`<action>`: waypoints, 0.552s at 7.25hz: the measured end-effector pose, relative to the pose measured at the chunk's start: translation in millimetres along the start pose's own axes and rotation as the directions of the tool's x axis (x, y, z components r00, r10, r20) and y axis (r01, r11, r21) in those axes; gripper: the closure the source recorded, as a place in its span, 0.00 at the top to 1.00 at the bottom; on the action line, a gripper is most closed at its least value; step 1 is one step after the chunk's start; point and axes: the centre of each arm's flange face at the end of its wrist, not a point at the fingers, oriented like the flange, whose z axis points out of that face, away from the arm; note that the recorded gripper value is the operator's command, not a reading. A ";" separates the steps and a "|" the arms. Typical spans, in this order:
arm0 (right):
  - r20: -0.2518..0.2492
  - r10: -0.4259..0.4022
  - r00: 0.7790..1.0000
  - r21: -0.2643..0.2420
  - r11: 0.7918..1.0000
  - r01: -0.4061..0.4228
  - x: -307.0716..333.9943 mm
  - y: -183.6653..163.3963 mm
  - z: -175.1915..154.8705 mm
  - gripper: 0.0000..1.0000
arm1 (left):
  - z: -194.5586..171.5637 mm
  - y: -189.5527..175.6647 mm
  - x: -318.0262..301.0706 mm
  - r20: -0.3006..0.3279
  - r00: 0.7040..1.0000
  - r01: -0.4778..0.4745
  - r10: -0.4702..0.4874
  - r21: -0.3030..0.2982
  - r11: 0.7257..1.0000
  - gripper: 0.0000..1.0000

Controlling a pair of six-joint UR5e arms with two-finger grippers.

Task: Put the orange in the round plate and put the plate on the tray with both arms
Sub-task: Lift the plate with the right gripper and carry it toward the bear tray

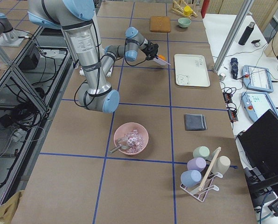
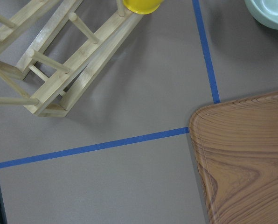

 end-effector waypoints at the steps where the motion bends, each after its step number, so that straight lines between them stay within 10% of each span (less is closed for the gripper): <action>1: -0.001 0.012 1.000 0.003 1.000 -0.012 -6.2 -16.0 -0.2 0.00 | 0.1 0.0 0.0 0.000 1.000 0.000 0.000 0.000 1.000 1.00; 4: -0.031 0.038 0.999 0.046 0.998 -0.036 -36.1 -67.8 28.3 0.00 | -3.1 -2.6 6.2 -0.033 0.996 0.084 -0.084 -0.006 0.996 1.00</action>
